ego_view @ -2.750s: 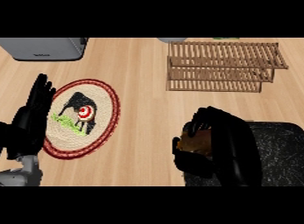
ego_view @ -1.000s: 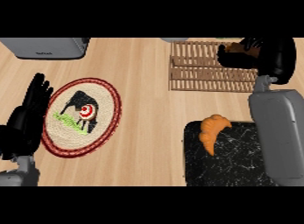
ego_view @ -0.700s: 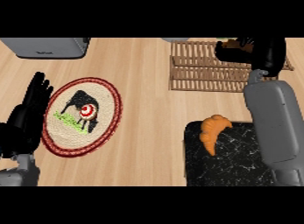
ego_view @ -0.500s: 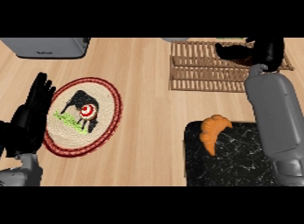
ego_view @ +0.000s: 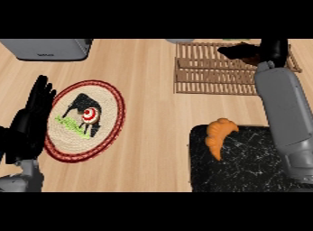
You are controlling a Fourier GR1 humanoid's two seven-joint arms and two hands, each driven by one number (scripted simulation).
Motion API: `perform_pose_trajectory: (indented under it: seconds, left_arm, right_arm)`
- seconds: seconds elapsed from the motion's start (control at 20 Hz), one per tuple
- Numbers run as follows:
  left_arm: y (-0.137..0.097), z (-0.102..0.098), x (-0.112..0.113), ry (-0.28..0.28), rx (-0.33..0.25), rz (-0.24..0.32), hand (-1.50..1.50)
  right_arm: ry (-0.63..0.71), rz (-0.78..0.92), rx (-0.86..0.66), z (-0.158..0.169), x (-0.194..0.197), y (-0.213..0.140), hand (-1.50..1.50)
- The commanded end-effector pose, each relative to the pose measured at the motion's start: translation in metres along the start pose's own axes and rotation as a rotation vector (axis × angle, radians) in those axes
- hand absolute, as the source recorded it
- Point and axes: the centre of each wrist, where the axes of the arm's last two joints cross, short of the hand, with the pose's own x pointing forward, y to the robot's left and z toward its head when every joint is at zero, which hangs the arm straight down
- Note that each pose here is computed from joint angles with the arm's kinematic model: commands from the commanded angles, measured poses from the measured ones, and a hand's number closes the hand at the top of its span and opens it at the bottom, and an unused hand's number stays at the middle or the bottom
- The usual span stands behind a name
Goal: Pick the sweet potato from the tray and place it in the tiered shelf
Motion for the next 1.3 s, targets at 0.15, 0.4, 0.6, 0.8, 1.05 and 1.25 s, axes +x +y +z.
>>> perform_pose_trajectory:
  seconds: [0.15, 0.4, 0.6, 0.8, 1.05, 1.25]
  left_arm:
    - [0.011, 0.010, -0.015, -0.008, 0.004, -0.002, 0.00]
    - [0.000, -0.001, 0.004, 0.013, 0.020, -0.006, 0.00]
    - [0.009, 0.005, -0.008, -0.001, 0.019, 0.022, 0.00]
    - [0.013, 0.004, 0.001, 0.035, 0.018, -0.009, 0.00]
    - [0.026, 0.007, 0.003, 0.002, 0.018, 0.006, 0.00]
    - [-0.005, 0.010, -0.008, 0.008, 0.007, 0.007, 0.00]
  right_arm:
    - [-0.064, -0.182, -0.082, -0.006, 0.009, -0.024, -1.50]
    - [-0.022, -0.222, -0.178, -0.005, 0.017, -0.081, -1.50]
    - [0.080, -0.249, -0.274, -0.001, 0.014, -0.112, -1.50]
    - [0.126, -0.228, -0.281, 0.019, -0.032, -0.168, -1.50]
    - [0.132, -0.225, -0.266, 0.049, -0.052, -0.233, -1.50]
    - [0.094, -0.281, -0.230, 0.067, -0.090, -0.266, -1.50]
